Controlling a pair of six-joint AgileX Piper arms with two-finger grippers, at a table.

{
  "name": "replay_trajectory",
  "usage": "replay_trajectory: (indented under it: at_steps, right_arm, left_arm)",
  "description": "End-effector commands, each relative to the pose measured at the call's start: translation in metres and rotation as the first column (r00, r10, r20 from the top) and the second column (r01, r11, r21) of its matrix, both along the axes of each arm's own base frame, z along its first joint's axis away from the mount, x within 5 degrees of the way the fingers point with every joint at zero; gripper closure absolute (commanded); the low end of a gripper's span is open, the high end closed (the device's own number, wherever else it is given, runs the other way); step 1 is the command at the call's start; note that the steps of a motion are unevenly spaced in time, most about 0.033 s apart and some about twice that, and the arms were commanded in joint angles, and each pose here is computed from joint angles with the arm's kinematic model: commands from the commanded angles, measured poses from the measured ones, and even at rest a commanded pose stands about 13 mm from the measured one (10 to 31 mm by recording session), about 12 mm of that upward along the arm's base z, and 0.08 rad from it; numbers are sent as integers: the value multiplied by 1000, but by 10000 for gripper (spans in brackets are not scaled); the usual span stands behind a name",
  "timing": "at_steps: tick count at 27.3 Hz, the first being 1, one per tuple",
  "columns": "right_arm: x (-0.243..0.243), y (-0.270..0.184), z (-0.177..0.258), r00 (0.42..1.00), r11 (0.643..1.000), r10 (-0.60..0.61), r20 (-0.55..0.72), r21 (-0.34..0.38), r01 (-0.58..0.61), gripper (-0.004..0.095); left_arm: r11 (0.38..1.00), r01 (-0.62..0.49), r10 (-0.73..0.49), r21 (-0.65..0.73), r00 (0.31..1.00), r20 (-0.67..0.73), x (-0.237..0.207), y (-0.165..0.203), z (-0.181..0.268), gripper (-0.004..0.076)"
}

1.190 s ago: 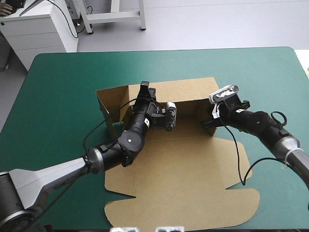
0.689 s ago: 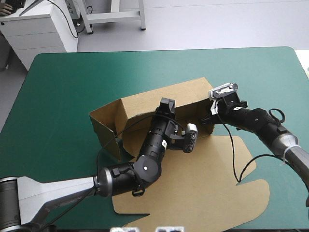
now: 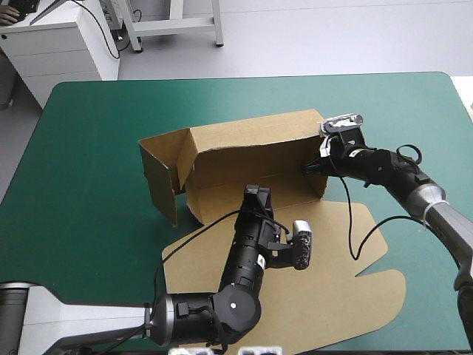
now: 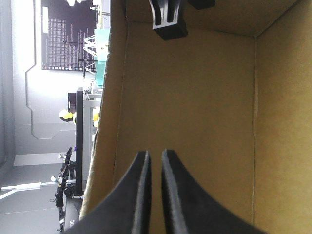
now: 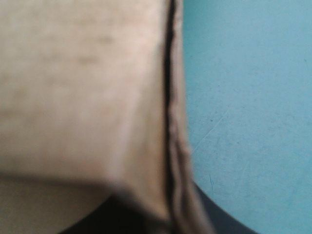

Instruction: Fold the box

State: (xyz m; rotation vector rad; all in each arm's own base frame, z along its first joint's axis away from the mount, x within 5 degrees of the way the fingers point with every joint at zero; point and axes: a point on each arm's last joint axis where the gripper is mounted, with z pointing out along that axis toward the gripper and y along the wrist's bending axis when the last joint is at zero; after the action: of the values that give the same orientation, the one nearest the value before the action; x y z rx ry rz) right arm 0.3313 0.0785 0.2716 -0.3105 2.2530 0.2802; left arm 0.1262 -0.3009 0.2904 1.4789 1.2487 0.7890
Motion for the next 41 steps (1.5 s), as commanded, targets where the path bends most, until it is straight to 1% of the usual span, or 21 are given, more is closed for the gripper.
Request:
replay_trajectory:
  at_steps: [1, 4, 8, 11, 13, 15, 17, 19, 22, 24, 26, 27, 28, 29, 30, 33, 35, 39, 40, 41]
  right_arm:
    - [0, -1, 15, 1000, 1000, -6, 9, -19, 6, 924]
    - [0, -4, 18, 1000, 999, -19, -9, -45, 19, 924]
    - [0, -5, 19, 999, 997, -32, -26, -66, 30, 924]
    - [-1, -5, 19, 999, 997, -25, -47, -71, 22, 926]
    - [-2, -5, 19, 998, 997, -25, -57, -70, 20, 927]
    - [-2, -5, 18, 998, 997, -24, -65, -70, 20, 926]
    - [-3, -5, 18, 997, 997, -23, -73, -71, 17, 926]
    - [-3, -5, 17, 996, 998, -29, -79, -64, 24, 926]
    - [-3, -5, 17, 996, 998, -38, -83, -54, 33, 926]
    - [-3, -5, 17, 996, 998, -37, -87, -55, 32, 926]
    - [-4, -5, 17, 995, 998, -37, -89, -56, 32, 926]
    - [-4, -5, 17, 995, 998, -37, -89, -56, 32, 926]
    - [-4, -5, 17, 995, 998, -37, -89, -56, 32, 926]
    - [-4, -5, 17, 995, 998, -36, -90, -56, 31, 926]
    - [-4, -5, 17, 995, 998, -36, -90, -56, 31, 926]
    - [-4, -5, 17, 995, 998, -36, -93, -57, 31, 926]
    - [-4, -5, 17, 995, 998, -36, -94, -55, 31, 926]
    - [-4, -5, 16, 994, 998, -37, -98, -54, 32, 926]
    - [-4, -5, 16, 994, 998, -37, -98, -54, 32, 926]
    - [-4, -5, 16, 994, 998, -38, -101, -51, 32, 926]
  left_arm:
    - [993, 6, 1, -120, 998, 55, -3, 11, 36, 731]
    - [983, 24, -27, -183, 1000, -12, -7, 18, 45, 730]
    - [953, 18, -70, -303, 985, -160, -12, 33, 57, 730]
    - [926, 8, -92, -378, 975, -204, -10, 49, 72, 730]
    - [916, -24, -79, -401, 968, -238, -4, 63, 80, 730]
    - [908, -86, -43, -409, 954, -297, 5, 82, 84, 730]
    - [884, -154, -21, -442, 931, -365, 17, 102, 89, 729]
    - [847, -190, -26, -496, 918, -395, 28, 121, 96, 727]
    - [757, -257, -22, -601, 909, -416, 46, 153, 108, 725]
    - [679, -316, 16, -663, 909, -416, 59, 186, 116, 725]
    - [623, -390, 62, -678, 889, -454, 69, 217, 117, 725]
    - [606, -413, 69, -680, 879, -473, 73, 226, 115, 725]
    - [560, -453, 79, -694, 863, -499, 78, 243, 112, 725]
    - [531, -468, 76, -707, 857, -510, 80, 250, 110, 725]
    - [476, -486, 68, -733, 851, -520, 83, 263, 106, 725]
    - [384, -528, 81, -757, 837, -542, 86, 286, 98, 725]
    - [292, -544, 91, -787, 835, -543, 88, 300, 94, 725]
    - [190, -556, 117, -810, 831, -543, 89, 316, 86, 725]
    - [175, -563, 127, -808, 827, -548, 91, 318, 83, 725]
    - [172, -574, 133, -801, 819, -558, 94, 320, 79, 725]
